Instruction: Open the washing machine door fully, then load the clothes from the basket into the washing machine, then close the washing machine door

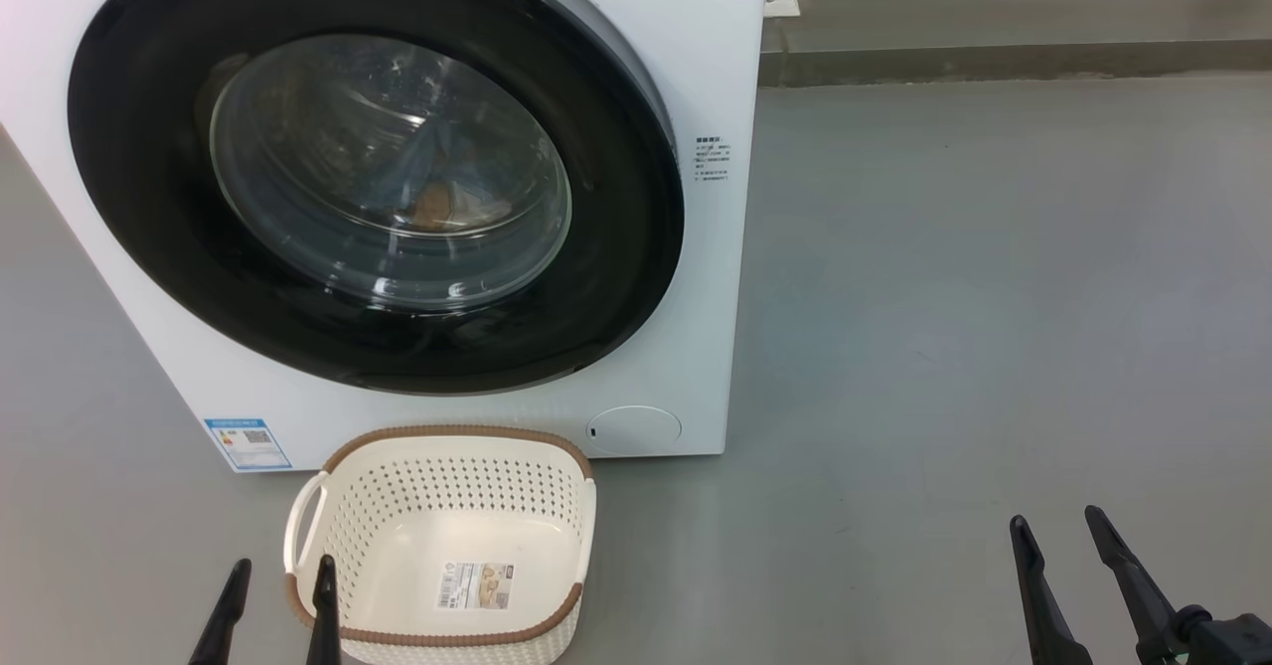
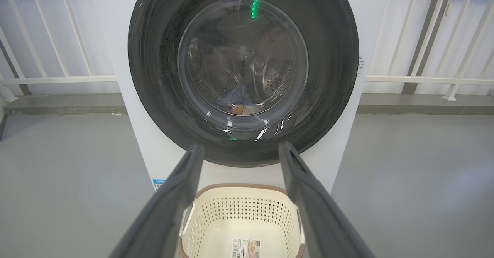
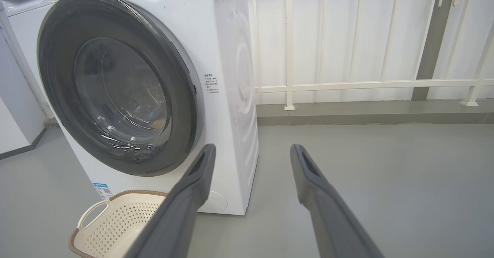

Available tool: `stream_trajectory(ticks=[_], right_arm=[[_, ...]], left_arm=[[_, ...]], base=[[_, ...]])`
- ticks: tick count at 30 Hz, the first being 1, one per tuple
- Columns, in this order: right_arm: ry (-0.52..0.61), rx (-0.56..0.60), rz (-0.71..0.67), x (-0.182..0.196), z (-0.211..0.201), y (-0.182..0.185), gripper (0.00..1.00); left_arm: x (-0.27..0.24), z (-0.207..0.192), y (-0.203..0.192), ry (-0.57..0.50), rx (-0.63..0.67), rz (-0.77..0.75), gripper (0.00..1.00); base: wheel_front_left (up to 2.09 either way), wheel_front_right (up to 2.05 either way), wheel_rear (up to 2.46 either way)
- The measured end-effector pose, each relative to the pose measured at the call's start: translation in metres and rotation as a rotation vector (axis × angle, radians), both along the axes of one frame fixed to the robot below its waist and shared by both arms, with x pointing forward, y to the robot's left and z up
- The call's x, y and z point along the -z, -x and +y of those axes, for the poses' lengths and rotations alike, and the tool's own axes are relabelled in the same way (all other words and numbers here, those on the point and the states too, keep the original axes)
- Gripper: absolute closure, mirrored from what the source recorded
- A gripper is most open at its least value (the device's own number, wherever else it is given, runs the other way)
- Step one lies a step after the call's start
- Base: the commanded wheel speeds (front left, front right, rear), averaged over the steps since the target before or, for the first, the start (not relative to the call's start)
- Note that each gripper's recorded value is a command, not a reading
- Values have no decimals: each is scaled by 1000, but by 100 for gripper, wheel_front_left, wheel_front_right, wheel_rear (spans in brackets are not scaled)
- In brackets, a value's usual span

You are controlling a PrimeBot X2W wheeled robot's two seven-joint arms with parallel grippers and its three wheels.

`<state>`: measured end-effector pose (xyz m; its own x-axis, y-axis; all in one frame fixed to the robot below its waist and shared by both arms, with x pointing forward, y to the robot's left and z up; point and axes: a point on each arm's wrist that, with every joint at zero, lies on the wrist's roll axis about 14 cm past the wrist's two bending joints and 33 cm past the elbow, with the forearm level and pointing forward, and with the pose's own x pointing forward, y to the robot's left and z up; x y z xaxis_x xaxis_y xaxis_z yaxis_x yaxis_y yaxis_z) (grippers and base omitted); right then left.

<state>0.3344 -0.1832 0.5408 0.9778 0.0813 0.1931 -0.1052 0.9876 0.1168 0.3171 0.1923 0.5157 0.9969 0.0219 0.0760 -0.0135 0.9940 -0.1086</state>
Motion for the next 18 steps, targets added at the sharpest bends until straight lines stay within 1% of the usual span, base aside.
stream_trajectory(ticks=[18], right_arm=[[0,-1,5,1,0,-1,0]], left_arm=[[4,-1,0,1,8,22,0]], base=[[0,0,0]])
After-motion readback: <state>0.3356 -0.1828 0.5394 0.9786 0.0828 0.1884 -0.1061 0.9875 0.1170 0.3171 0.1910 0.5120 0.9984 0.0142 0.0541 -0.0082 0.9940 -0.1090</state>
